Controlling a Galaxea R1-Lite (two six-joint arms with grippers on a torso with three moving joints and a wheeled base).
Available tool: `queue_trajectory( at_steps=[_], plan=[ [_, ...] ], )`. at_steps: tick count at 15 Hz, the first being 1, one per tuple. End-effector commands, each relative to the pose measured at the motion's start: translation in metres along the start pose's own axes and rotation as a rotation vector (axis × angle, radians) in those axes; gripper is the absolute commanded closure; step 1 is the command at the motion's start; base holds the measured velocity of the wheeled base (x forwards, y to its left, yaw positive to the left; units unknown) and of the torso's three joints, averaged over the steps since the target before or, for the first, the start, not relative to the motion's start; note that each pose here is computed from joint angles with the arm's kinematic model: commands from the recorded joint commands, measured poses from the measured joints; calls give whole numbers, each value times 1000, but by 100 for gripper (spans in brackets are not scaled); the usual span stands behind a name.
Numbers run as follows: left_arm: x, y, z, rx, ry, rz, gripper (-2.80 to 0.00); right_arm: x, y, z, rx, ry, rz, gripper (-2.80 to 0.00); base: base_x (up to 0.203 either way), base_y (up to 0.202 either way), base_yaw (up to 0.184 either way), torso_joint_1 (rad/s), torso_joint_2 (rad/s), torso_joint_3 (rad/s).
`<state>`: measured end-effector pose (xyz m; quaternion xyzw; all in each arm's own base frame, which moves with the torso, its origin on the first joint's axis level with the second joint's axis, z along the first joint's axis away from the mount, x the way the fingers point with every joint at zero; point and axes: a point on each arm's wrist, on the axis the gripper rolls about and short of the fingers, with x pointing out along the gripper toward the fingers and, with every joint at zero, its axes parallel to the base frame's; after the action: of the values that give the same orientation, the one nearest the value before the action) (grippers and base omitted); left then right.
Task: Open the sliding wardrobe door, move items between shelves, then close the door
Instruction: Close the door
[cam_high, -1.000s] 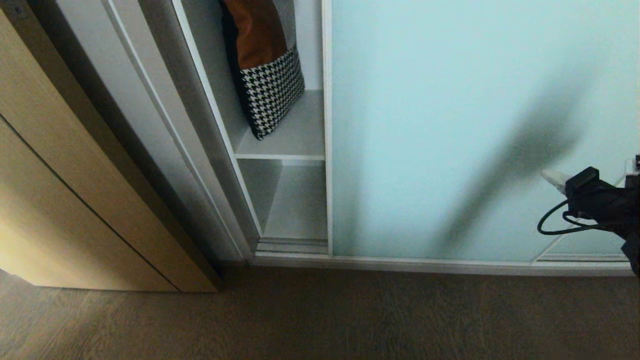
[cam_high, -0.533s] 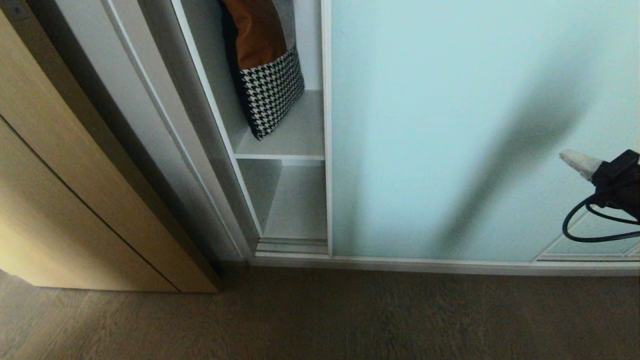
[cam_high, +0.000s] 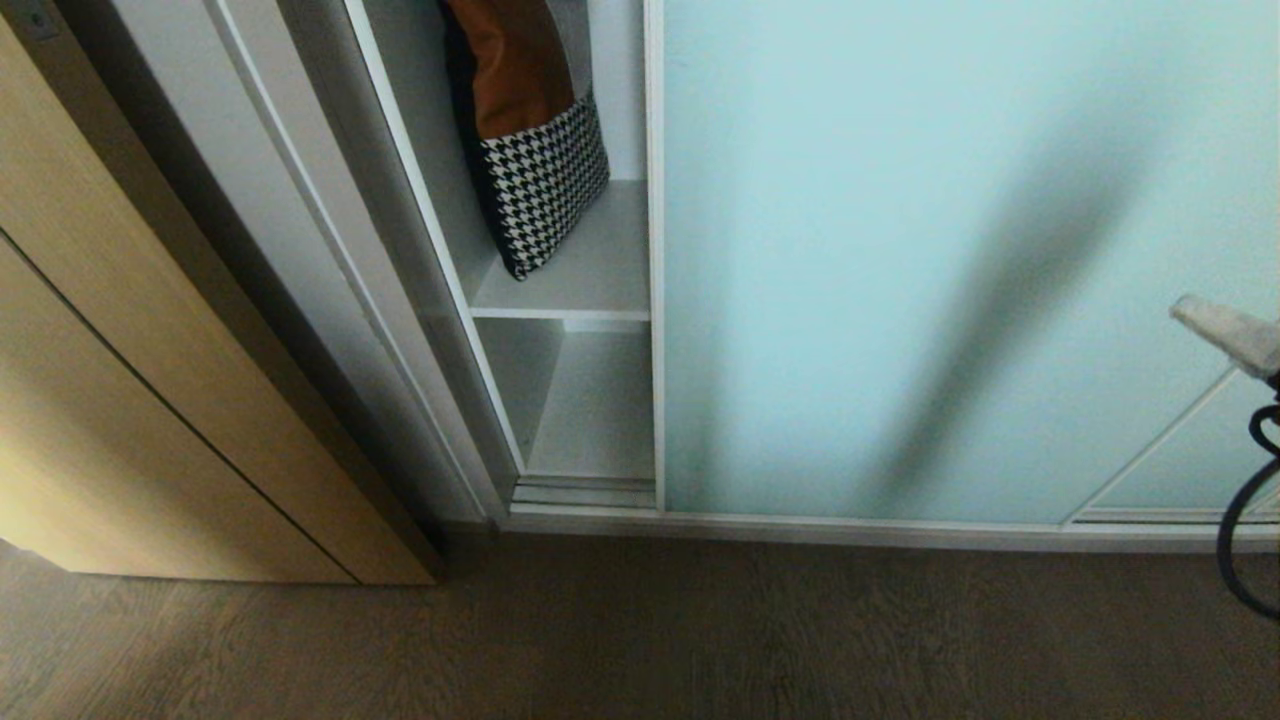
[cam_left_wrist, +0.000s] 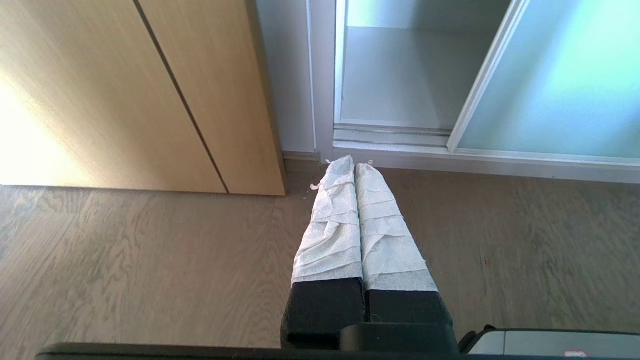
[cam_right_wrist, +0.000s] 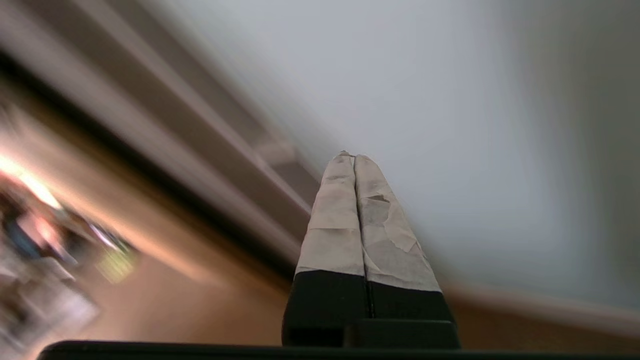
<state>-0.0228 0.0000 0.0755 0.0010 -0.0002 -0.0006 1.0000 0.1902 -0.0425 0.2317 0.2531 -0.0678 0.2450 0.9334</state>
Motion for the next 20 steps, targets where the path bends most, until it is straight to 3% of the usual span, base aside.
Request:
queue_trajectory(
  at_steps=[1, 4, 6, 8, 12, 14, 20],
  plan=[
    [0, 0, 0, 1, 0, 0, 0, -46, 39, -28, -246, 33, 29, 0, 0, 0, 0, 0, 0, 0],
    [0, 0, 0, 1, 0, 0, 0, -98, 59, -72, -447, 92, -81, 0, 0, 0, 0, 0, 0, 0],
    [0, 0, 0, 1, -1, 1, 0, -121, 67, -89, -501, 91, -228, 0, 0, 0, 0, 0, 0, 0],
    [0, 0, 0, 0, -1, 0, 0, -144, 70, -107, -514, 139, -321, 0, 0, 0, 0, 0, 0, 0],
    [0, 0, 0, 1, -1, 0, 0, -185, 74, -137, -564, 184, -370, 0, 0, 0, 0, 0, 0, 0],
    [0, 0, 0, 1, -1, 0, 0, -199, 70, -149, -583, 188, -458, 0, 0, 0, 0, 0, 0, 0],
    [0, 0, 0, 0, -1, 0, 0, -207, 68, -155, -572, 146, -494, 0, 0, 0, 0, 0, 0, 0]
  ],
)
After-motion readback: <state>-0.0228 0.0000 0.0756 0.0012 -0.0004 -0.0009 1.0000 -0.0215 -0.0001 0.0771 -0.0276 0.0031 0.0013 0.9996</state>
